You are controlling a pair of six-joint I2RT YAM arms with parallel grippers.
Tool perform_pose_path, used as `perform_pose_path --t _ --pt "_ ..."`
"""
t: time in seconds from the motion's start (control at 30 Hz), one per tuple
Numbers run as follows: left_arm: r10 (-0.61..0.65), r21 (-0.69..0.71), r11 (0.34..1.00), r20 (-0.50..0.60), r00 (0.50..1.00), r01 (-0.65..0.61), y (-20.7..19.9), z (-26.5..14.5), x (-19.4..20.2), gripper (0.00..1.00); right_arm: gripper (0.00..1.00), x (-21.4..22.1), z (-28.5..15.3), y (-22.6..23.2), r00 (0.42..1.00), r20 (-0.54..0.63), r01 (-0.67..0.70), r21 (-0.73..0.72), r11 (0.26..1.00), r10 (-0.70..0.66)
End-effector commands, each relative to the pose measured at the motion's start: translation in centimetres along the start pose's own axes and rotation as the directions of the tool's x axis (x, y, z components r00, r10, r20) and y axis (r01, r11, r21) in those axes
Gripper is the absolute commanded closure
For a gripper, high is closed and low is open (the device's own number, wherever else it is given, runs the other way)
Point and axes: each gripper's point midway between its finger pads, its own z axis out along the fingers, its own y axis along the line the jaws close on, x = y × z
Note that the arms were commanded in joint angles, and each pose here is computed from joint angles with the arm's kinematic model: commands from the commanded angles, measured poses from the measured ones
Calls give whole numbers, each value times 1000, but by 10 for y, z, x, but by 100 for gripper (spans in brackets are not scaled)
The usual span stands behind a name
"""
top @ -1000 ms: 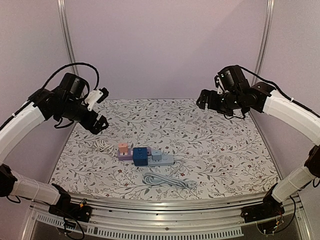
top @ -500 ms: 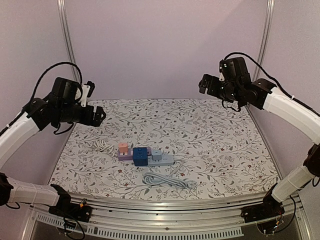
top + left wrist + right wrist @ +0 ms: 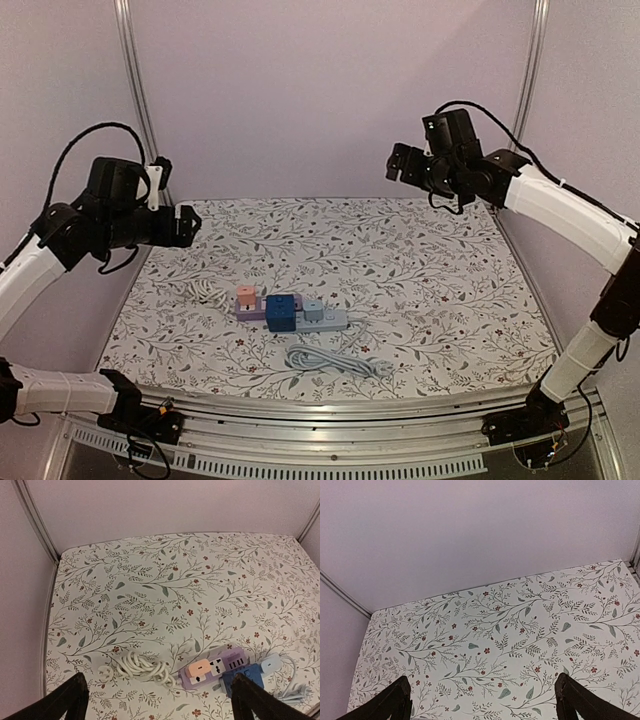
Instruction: Insert the plug
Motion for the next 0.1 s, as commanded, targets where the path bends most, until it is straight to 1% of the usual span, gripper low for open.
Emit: perform_pose_path --t 0.0,0.07 --pt "-12 -29 1000 -6 1000 11 7 1 6 0 1 -3 3 -5 1000 -1 10 39 999 -10" --pt "-12 -31 999 -6 1000 12 8 1 6 0 1 -3 4 -6 1000 -2 16 45 999 -16"
